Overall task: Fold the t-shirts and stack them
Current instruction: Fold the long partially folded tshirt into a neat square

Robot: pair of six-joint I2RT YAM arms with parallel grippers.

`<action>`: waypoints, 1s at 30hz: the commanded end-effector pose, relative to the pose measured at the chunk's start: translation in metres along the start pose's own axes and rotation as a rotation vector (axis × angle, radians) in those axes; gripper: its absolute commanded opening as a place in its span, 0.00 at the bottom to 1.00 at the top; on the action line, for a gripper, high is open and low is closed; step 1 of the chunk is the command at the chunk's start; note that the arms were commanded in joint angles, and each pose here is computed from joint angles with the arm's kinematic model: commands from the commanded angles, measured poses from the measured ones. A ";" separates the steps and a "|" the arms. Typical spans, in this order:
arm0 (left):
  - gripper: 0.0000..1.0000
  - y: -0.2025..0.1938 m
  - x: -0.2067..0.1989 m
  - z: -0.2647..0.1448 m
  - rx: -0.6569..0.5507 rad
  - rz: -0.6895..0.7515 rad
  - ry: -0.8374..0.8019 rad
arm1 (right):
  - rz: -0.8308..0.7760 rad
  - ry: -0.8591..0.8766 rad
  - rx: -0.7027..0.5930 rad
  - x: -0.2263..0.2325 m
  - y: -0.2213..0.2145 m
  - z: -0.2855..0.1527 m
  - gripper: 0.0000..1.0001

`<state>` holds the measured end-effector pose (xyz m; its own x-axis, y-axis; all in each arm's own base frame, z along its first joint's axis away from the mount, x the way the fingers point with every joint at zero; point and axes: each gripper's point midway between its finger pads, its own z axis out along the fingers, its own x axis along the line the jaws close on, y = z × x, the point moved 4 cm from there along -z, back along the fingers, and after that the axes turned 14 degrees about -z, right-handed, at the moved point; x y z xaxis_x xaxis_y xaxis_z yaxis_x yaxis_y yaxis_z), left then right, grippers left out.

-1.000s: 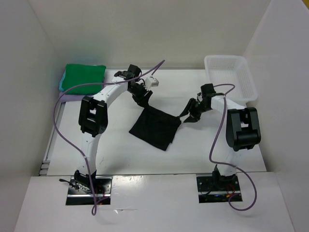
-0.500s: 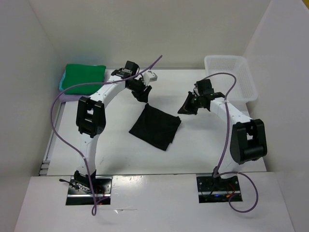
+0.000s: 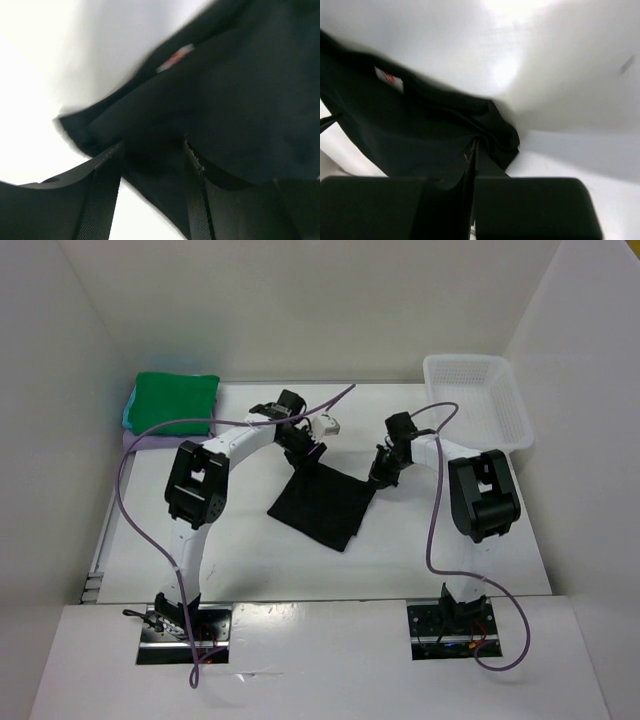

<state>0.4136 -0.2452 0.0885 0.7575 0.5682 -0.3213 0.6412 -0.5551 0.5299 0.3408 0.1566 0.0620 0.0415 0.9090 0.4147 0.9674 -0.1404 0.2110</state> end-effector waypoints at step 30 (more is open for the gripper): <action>1.00 -0.076 0.009 -0.021 0.060 -0.447 -0.242 | -0.151 -0.114 -0.251 0.022 0.034 -0.100 0.48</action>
<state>0.3778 -0.1823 0.0697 0.4772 0.6219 -0.6209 0.8788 -0.3461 0.3287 0.3661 0.1363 0.1628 -0.0730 0.9582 0.2765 0.8697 -0.0745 0.4879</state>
